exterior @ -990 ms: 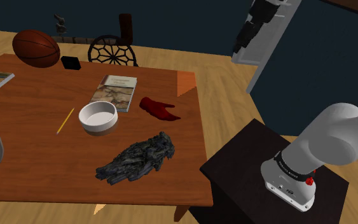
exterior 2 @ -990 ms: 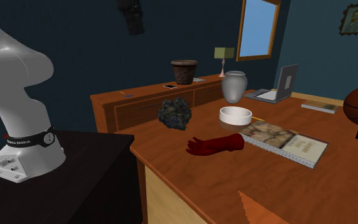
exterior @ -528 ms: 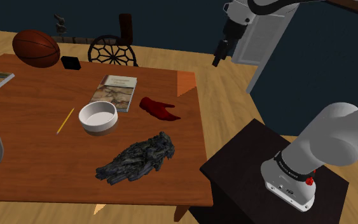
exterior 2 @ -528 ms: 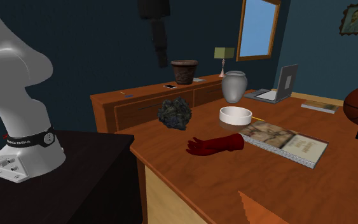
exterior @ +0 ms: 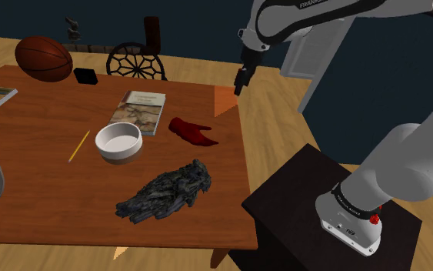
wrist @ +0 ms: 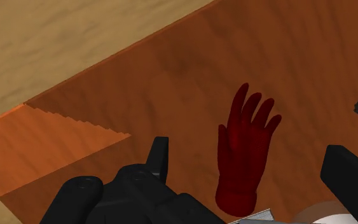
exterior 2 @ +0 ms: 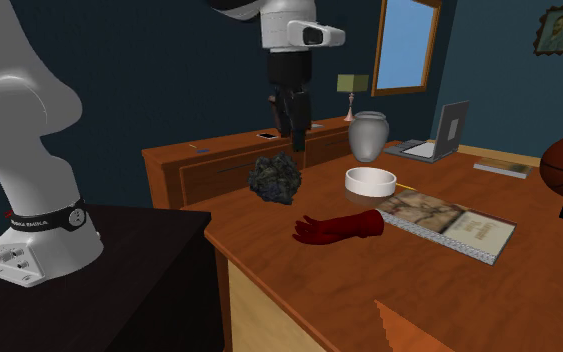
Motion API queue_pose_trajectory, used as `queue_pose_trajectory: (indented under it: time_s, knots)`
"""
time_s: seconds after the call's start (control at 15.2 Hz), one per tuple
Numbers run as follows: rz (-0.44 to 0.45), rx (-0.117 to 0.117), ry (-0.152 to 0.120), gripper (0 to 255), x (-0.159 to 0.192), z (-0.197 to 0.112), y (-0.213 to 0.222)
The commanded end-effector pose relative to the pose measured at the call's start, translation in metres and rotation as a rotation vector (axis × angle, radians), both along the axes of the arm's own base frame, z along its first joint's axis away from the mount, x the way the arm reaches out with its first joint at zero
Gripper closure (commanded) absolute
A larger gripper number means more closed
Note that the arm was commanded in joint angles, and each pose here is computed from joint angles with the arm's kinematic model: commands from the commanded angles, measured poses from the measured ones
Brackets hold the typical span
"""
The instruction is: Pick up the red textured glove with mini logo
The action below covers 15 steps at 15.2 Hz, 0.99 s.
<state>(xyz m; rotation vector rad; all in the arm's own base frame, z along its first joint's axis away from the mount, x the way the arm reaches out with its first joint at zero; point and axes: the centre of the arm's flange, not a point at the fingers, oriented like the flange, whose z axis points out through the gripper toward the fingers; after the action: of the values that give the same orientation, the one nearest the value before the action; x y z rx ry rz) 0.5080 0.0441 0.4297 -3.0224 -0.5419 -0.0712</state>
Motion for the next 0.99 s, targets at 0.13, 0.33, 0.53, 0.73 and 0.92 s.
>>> queue_pose_trajectory:
  time_s: [0.13, 0.33, 0.53, 0.73, 0.92]
  knots:
    - [0.050, -0.009, 0.030, 0, 0.030, -0.043, 0.019]
    - [0.088, -0.016, 0.053, 0, 0.052, -0.076, 0.033]
    - [0.125, -0.023, 0.075, 0, 0.072, -0.109, 0.047]
    - [0.162, -0.030, 0.098, 0, 0.092, -0.143, 0.062]
    - [0.199, -0.037, 0.121, 0, 0.110, -0.178, 0.077]
